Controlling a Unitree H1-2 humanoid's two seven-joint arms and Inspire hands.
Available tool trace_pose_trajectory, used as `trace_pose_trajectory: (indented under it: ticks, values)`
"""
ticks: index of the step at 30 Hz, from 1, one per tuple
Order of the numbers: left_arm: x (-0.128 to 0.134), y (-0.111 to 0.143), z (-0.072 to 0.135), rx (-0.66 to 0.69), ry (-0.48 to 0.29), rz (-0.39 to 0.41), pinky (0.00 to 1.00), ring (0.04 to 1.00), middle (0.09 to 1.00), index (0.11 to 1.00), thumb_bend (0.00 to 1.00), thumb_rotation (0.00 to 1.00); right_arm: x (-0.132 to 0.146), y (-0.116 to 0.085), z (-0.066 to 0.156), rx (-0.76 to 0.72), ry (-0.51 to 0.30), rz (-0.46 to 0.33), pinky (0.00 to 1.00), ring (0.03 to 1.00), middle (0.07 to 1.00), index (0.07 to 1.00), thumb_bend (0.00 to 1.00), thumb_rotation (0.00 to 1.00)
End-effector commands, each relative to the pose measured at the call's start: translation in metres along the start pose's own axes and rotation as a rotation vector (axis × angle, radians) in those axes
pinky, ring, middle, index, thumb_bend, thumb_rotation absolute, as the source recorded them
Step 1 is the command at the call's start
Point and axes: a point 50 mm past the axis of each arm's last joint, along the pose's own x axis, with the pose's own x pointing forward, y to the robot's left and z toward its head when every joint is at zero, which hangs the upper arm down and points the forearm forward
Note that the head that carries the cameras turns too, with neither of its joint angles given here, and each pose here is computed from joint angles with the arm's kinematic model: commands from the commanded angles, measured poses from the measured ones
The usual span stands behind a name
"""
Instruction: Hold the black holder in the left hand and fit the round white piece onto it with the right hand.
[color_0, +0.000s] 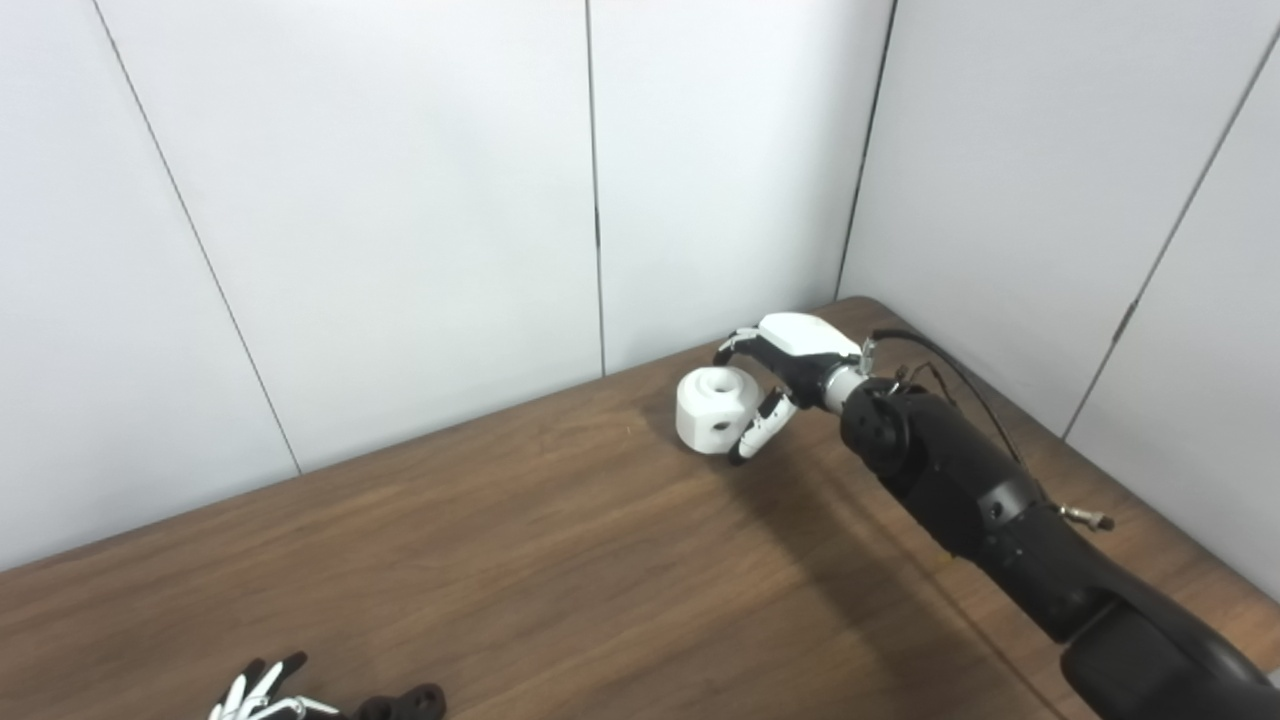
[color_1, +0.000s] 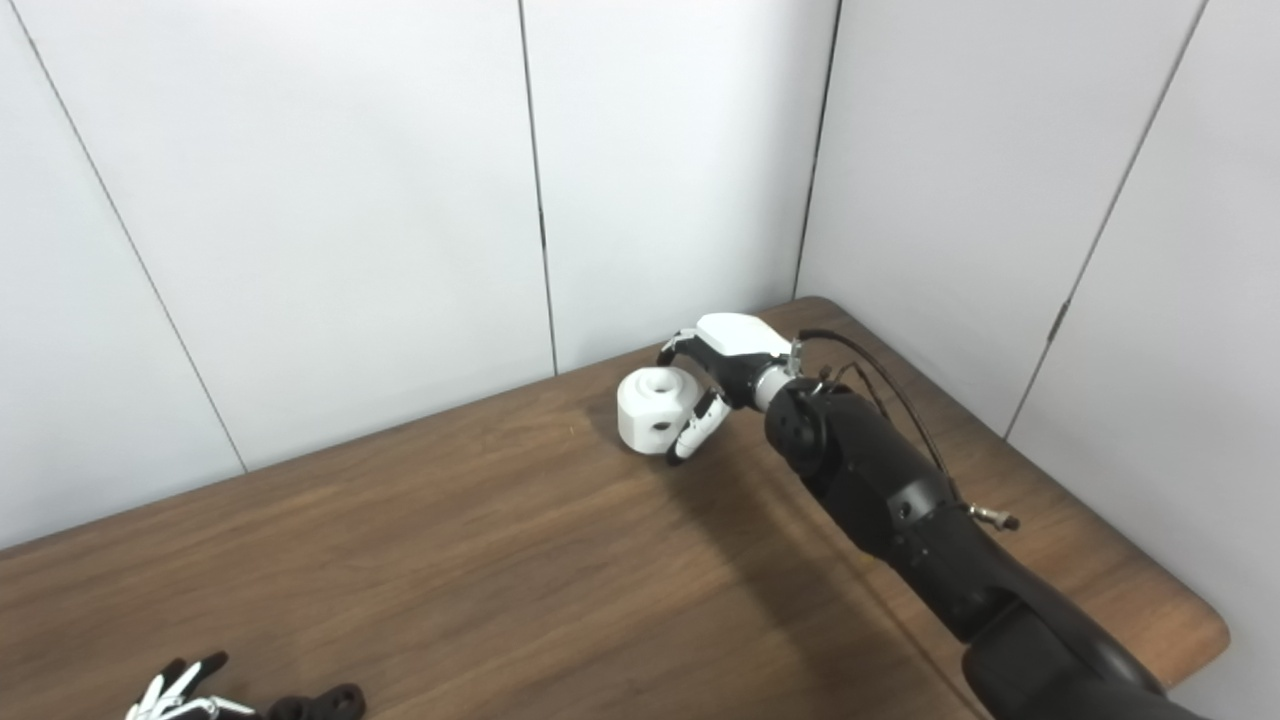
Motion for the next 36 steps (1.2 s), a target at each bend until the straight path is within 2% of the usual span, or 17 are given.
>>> trace_pose_trajectory:
  ticks: [1,5,8,9,10,13,29,36]
  values:
    - [-0.009,-0.001,-0.002,0.005,0.013,-0.018,1.00,1.000,0.912,0.482,0.52,0.04,0.008,-0.026,0.004,-0.028,-0.035,-0.099,0.92,0.925,0.878,0.704,0.94,0.27]
    - [-0.009,-0.001,-0.002,0.009,0.012,-0.018,1.00,1.000,0.913,0.482,0.52,0.04,0.011,-0.021,0.003,-0.028,-0.043,-0.111,0.90,0.899,0.841,0.648,0.90,0.24]
    - [-0.009,-0.001,-0.001,0.010,0.014,-0.018,1.00,1.000,0.911,0.482,0.52,0.04,0.015,-0.017,0.000,-0.019,-0.061,-0.142,0.87,0.872,0.809,0.574,0.87,0.22]
    - [-0.009,-0.001,-0.001,0.009,0.016,-0.018,1.00,1.000,0.911,0.482,0.52,0.04,0.015,-0.016,0.001,-0.013,-0.066,-0.155,0.87,0.868,0.803,0.531,0.70,0.18]
    - [-0.009,-0.001,-0.001,0.008,0.017,-0.019,1.00,1.000,0.912,0.482,0.52,0.04,0.015,-0.015,0.001,-0.010,-0.071,-0.164,0.87,0.860,0.794,0.503,0.60,0.16]
    - [-0.009,-0.001,-0.001,0.004,0.016,-0.017,1.00,1.000,0.912,0.482,0.52,0.04,0.016,-0.014,0.001,-0.001,-0.074,-0.179,0.87,0.854,0.781,0.486,0.53,0.14]
    - [-0.008,-0.002,0.000,0.005,0.016,-0.021,1.00,1.000,0.911,0.483,0.52,0.04,0.019,-0.010,-0.006,-0.047,-0.081,-0.178,0.85,0.821,0.761,0.480,0.51,0.13]
    - [-0.006,-0.003,0.001,0.013,0.016,-0.020,1.00,1.000,0.910,0.483,0.52,0.04,0.017,-0.010,-0.003,0.014,-0.071,-0.147,0.86,0.835,0.780,0.480,0.51,0.13]
